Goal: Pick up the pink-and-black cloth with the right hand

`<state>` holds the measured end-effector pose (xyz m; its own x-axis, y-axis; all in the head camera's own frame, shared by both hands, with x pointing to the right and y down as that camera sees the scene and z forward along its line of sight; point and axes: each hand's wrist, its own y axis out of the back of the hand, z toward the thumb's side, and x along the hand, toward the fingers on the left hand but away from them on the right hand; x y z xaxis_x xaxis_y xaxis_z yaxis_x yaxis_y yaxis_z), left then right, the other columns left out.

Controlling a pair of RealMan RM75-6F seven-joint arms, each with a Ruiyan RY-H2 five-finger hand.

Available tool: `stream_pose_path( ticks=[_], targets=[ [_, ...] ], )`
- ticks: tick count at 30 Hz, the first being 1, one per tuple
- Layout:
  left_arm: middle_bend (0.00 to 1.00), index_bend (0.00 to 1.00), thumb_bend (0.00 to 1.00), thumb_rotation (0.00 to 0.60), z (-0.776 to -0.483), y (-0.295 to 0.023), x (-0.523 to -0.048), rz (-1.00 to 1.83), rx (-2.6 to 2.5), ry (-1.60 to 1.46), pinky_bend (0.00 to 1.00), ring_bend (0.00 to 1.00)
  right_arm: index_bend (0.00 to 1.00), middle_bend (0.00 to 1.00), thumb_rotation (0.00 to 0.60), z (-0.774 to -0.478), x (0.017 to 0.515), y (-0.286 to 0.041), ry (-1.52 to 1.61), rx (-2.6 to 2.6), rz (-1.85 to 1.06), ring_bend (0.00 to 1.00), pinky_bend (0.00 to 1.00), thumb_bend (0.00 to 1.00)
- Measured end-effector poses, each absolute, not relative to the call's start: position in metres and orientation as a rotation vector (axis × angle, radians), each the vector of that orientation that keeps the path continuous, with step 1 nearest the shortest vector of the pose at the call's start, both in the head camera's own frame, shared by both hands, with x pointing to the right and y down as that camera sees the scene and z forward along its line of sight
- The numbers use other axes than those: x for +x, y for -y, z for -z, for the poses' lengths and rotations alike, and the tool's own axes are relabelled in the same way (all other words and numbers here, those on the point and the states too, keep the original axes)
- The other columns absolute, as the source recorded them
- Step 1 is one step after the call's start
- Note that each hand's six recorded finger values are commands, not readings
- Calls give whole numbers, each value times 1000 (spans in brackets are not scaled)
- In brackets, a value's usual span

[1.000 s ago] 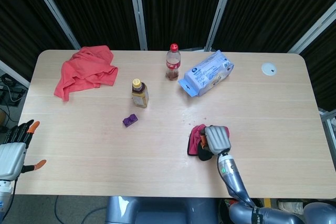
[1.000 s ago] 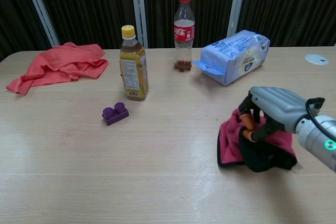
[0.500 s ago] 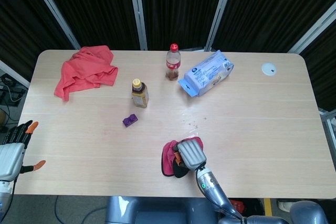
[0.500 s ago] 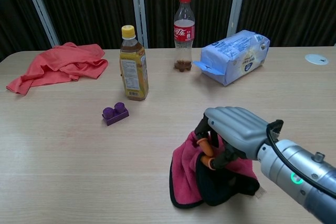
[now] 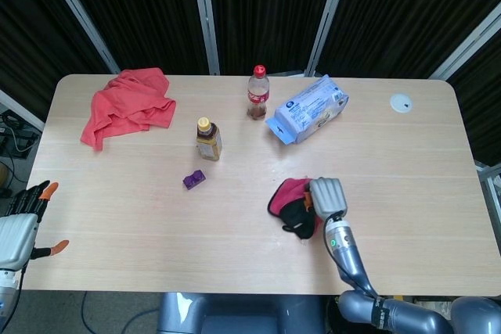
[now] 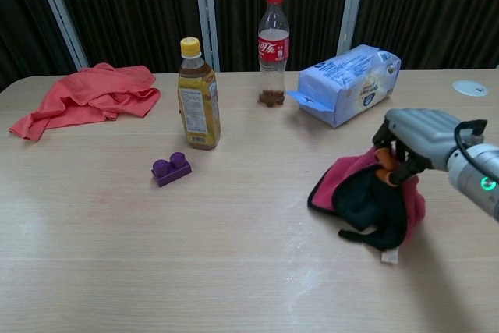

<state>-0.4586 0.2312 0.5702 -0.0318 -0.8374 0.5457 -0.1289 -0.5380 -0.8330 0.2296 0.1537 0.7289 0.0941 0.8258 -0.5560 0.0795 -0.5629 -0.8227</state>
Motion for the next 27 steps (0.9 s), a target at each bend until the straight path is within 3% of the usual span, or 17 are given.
stream_pose_path(
  ticks=[9, 18, 24, 27],
  targets=[
    [0, 0, 0, 600, -571, -231, -459, 1627, -1682, -1024, 0, 0, 778, 662, 600, -705, 319, -106, 1043, -1507, -1677, 548, 751, 374],
    [0, 0, 0, 600, -571, -231, -458, 1631, -1681, -1027, 0, 0, 778, 663, 600, -677, 324, -91, 1156, -1502, -1576, 551, 751, 373],
    [0, 0, 0, 600, -570, -231, -459, 1634, -1681, -1031, 0, 0, 768, 646, 600, -678, 325, -93, 1150, -1497, -1585, 528, 751, 374],
    [0, 0, 0, 600, -570, -231, -459, 1629, -1683, -1035, 0, 0, 684, 572, 600, -685, 331, -98, 1133, -1486, -1615, 456, 738, 349]
  ],
)
